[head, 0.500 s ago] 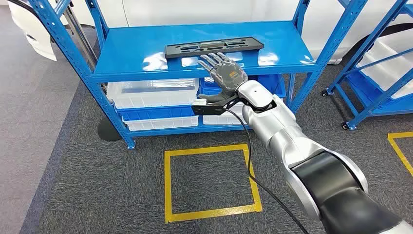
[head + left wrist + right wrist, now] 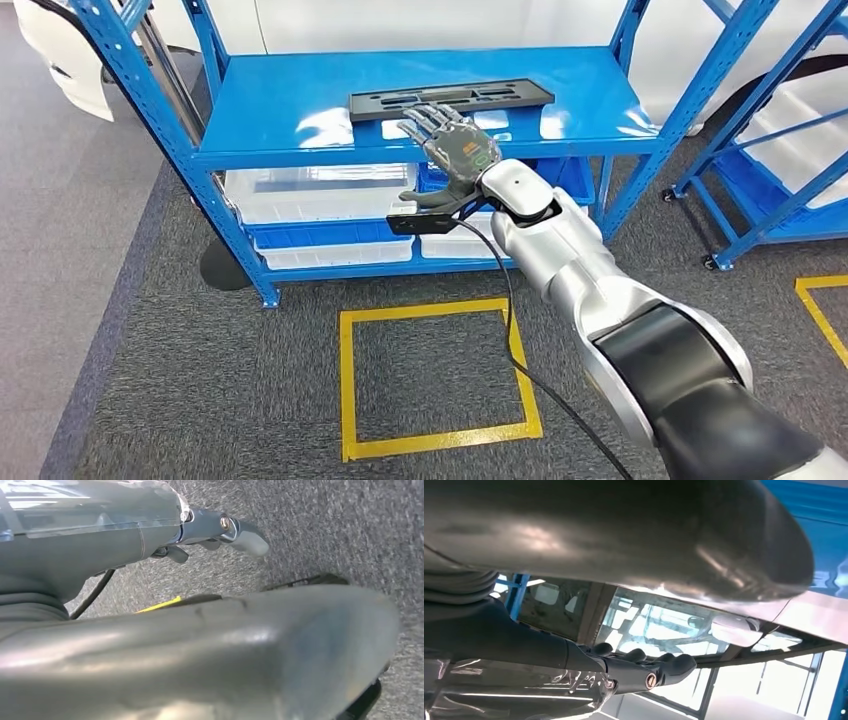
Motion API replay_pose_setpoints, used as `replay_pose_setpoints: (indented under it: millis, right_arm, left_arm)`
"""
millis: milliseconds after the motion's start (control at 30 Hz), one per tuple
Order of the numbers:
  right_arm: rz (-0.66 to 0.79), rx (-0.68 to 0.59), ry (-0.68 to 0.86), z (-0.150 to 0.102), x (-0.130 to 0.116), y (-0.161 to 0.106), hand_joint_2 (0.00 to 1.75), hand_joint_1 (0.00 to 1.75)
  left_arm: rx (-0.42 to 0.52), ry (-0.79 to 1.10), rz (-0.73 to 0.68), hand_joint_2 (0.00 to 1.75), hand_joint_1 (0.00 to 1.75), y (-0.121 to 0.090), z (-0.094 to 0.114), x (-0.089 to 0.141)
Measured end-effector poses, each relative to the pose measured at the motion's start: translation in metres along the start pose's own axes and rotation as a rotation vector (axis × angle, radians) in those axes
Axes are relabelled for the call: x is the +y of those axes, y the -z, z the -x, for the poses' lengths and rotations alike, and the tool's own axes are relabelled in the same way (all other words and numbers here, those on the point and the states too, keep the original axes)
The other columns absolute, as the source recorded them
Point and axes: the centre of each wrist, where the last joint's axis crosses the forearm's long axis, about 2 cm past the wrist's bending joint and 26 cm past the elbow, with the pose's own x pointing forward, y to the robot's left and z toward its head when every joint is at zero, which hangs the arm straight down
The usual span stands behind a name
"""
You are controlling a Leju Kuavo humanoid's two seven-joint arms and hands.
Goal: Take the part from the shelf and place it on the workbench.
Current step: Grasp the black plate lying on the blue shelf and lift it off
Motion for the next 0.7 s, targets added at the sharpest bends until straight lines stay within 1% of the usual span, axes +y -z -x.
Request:
replay_pose_setpoints:
  millis: [100,267,600,700]
  right_arm:
    - [0.002,0.002,-0.005,0.0005,-0.0020,0.0010,0.00,0.00]
    - [-0.015,0.002,-0.002,-0.0023,0.0044,-0.0015,0.00,0.00]
    - [-0.011,0.010,-0.008,-0.0013,0.0037,-0.0016,0.00,0.00]
    - [-0.019,0.008,-0.007,-0.0038,0.0068,-0.0026,0.00,0.00]
  left_arm:
    - [-0.001,0.000,0.001,0.00,0.00,0.0000,-0.0010,-0.0003]
    - [-0.002,-0.001,-0.001,0.00,0.00,-0.0001,-0.0011,-0.0007]
    - [-0.008,-0.007,-0.008,0.00,0.00,0.0002,-0.0035,0.0003]
    - [-0.007,-0.008,-0.010,0.00,0.00,0.0002,-0.0033,0.0008]
